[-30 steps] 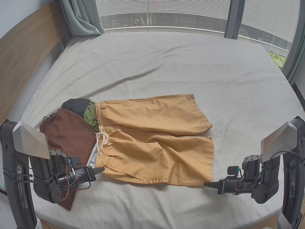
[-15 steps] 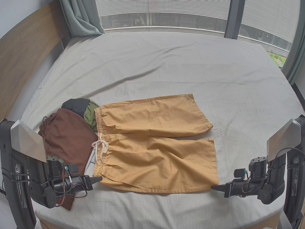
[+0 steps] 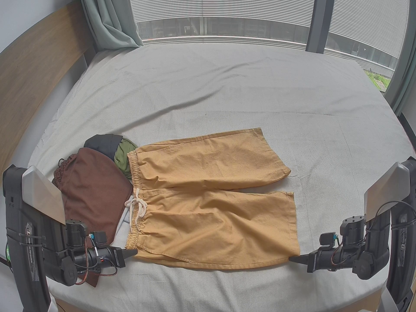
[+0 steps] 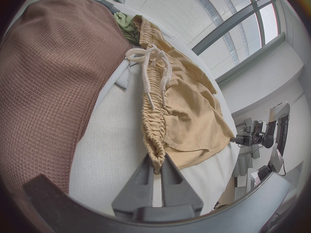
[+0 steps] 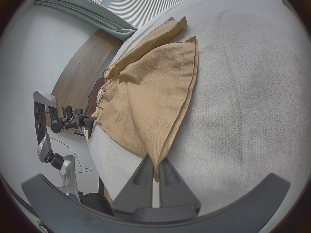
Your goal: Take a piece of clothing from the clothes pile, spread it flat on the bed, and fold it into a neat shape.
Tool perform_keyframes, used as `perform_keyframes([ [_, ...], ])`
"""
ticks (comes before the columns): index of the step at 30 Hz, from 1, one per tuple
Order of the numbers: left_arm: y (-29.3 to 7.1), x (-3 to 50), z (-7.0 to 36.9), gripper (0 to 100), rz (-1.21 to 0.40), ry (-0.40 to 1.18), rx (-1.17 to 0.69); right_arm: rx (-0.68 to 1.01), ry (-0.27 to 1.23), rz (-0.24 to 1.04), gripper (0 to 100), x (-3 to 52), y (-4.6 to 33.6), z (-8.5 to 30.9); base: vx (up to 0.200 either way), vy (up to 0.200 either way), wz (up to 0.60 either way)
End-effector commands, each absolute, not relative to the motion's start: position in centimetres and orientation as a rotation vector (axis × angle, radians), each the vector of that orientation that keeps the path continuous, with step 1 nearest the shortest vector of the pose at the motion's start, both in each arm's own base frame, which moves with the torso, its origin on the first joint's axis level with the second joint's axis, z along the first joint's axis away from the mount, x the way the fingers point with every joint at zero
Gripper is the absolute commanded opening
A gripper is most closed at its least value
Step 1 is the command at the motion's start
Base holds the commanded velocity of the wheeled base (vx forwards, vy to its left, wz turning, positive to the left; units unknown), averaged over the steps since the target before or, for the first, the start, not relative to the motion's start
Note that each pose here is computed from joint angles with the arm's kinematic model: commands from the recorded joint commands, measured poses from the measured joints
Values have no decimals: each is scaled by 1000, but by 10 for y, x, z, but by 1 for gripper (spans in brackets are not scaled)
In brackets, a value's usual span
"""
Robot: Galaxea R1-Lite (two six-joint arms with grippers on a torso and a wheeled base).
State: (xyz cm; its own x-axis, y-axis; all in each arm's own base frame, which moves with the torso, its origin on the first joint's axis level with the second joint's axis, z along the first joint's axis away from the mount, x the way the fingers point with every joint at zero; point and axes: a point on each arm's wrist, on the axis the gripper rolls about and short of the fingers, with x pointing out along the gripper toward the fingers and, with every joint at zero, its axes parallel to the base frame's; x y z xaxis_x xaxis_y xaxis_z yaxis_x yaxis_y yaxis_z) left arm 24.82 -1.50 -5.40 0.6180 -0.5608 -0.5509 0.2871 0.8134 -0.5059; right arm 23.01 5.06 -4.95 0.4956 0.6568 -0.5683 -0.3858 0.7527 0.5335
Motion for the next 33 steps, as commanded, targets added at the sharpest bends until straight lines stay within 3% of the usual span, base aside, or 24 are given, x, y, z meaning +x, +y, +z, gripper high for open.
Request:
perform_keyframes([
  [1, -14, 249, -57, 0, -498, 765, -395, 359, 834, 646, 0, 231, 51, -50, 0, 0, 0],
  [3, -15, 250, -56, 0, -505, 759, -395, 359, 834, 646, 0, 231, 51, -50, 0, 0, 0],
  [4, -15, 250, -56, 0, -505, 759, -395, 359, 834, 646, 100, 231, 51, -50, 0, 0, 0],
  [5, -15, 252, -56, 100, -513, 752, -398, 358, 828, 648, 100, 233, 51, -50, 0, 0, 0],
  [33, -16, 256, -44, 100, -551, 706, -407, 362, 808, 676, 100, 238, 53, -49, 0, 0, 0],
])
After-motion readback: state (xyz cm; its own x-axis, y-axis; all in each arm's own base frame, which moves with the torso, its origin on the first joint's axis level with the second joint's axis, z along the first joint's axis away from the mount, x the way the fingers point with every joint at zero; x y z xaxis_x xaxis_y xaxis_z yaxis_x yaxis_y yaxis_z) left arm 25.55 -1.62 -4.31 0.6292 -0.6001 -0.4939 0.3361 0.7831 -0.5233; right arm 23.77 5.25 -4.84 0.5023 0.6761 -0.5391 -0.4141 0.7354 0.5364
